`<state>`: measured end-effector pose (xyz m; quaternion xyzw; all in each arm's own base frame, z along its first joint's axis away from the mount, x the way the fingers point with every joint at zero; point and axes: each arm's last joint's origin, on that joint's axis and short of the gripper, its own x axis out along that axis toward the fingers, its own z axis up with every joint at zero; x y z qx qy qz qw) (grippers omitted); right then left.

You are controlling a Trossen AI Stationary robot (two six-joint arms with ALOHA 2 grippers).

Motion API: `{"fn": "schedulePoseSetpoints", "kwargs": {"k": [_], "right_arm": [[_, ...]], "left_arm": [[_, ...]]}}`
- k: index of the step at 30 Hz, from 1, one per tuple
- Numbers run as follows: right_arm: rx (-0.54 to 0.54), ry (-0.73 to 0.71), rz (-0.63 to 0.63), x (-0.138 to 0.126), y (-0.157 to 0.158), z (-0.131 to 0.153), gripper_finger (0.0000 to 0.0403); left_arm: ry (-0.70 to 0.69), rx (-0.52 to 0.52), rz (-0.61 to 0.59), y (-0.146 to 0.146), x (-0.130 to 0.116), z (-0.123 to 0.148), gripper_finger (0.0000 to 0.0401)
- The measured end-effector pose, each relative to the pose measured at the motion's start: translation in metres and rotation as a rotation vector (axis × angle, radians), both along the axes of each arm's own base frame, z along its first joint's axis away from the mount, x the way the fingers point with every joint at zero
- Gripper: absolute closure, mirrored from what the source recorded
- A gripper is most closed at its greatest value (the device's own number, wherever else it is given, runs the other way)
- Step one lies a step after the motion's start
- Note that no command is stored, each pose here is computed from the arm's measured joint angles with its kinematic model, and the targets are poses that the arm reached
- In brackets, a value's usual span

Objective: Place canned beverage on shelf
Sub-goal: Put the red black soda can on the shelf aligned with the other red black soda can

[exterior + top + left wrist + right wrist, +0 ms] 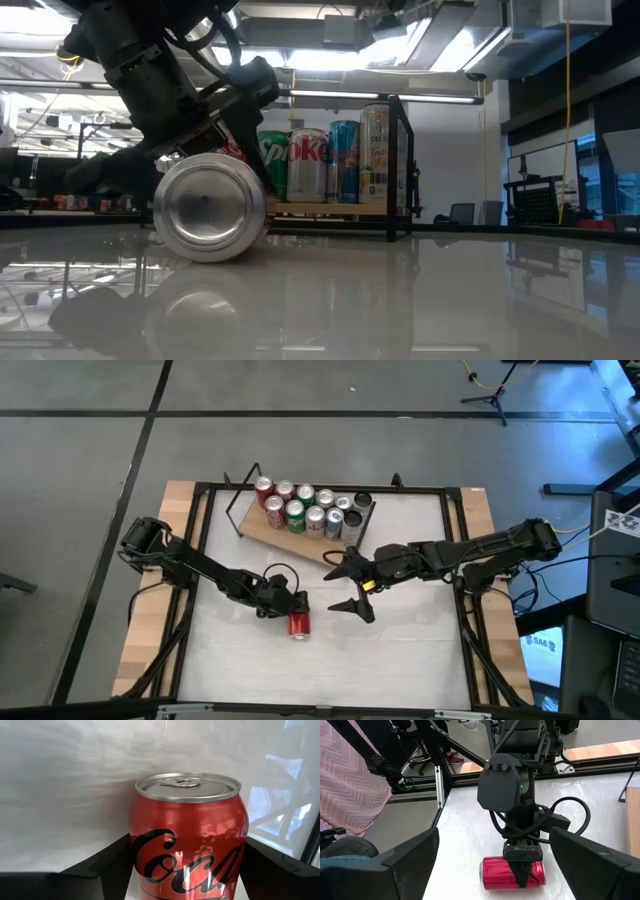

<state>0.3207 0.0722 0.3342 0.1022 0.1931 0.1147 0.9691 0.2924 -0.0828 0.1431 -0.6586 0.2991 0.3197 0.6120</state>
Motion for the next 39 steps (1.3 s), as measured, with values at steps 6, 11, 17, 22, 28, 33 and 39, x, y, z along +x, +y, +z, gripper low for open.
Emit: {"fn": "schedulePoseSetpoints", "kwargs": {"k": [6, 11, 17, 22, 28, 33, 39], "right_arm": [[0.0, 0.0, 0.0, 0.0, 0.0, 0.0, 0.0031], [0.0, 0.0, 0.0, 0.0, 0.0, 0.0, 0.0031], [0.0, 0.0, 0.0, 0.0, 0.0, 0.0, 0.0031], [0.0, 0.0, 0.0, 0.0, 0.0, 0.0, 0.0031], [0.0, 0.0, 0.0, 0.0, 0.0, 0.0, 0.0031], [0.0, 0.0, 0.0, 0.0, 0.0, 0.0, 0.0031], [0.0, 0.0, 0.0, 0.0, 0.0, 0.0, 0.0031]], "left_arm": [[-0.041, 0.11, -0.024, -0.001, 0.001, 0.002, 0.012], [-0.076, 0.282, -0.042, 0.001, 0.003, 0.004, 0.012], [-0.089, 0.58, -0.086, 0.005, 0.005, 0.009, 0.012], [-0.02, 0.864, -0.195, 0.004, 0.003, 0.011, 0.012], [0.119, 1.204, -0.315, -0.001, -0.002, 0.012, 0.012], [0.2, 1.359, -0.305, -0.002, -0.004, 0.015, 0.012], [0.206, 1.371, -0.226, 0.0, -0.004, 0.012, 0.0117]]}}
